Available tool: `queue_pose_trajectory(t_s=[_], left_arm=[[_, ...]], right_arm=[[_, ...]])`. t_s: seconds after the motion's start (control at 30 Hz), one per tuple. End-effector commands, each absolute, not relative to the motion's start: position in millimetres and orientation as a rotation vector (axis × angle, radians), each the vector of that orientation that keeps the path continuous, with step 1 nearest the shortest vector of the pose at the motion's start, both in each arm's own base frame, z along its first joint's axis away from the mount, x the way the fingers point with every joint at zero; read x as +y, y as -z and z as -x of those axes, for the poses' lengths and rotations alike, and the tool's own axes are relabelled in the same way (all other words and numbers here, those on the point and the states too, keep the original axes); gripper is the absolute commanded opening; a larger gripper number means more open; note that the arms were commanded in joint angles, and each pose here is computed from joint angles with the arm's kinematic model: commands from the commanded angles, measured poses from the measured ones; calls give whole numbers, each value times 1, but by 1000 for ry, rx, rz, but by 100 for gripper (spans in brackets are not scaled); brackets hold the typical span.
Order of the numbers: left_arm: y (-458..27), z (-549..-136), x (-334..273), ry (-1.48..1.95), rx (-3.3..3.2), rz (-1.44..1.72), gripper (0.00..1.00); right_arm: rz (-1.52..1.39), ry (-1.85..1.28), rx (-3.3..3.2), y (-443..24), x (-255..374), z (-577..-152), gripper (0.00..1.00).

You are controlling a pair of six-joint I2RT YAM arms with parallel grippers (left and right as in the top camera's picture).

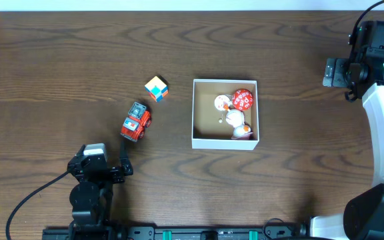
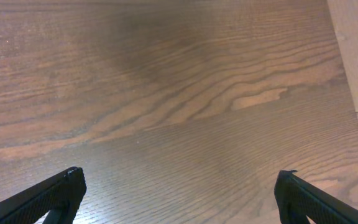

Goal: Pack container

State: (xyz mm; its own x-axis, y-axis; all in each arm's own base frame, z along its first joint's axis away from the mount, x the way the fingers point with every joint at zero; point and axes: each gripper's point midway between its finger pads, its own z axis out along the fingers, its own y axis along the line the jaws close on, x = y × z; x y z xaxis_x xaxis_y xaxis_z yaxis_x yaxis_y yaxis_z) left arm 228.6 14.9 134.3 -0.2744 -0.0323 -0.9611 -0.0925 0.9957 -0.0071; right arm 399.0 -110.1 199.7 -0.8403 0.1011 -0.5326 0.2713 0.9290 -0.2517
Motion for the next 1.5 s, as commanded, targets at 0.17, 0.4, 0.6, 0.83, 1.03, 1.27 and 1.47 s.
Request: queue_pose_trajectory(t_s=[0.17, 0.4, 0.6, 0.83, 1.03, 1.27, 1.47], left_arm=[[-178, -235, -1, 24, 1697, 19, 98], [-231, -240, -1, 22, 1694, 13, 98], [-284, -281, -1, -8, 1799, -26, 98], [-323, -356, -7, -40, 2042, -172, 98], [-315, -402, -20, -4, 2262, -328, 98], [-244, -406, -38, 82, 2528, -509, 98], [-201, -395, -56, 185, 2682, -575, 98]], right_arm=[[-295, 432, 2539, -205, -112, -400, 99], [-295, 433, 2539, -205, -112, -400, 99], [-295, 433, 2539, -205, -112, -400, 99], [-295, 432, 2539, -205, -112, -400, 99], [-295, 432, 2539, -205, -112, -400, 99], [-295, 432, 2539, -205, -112, -400, 99], [-295, 432, 2539, -205, -112, -400, 99]])
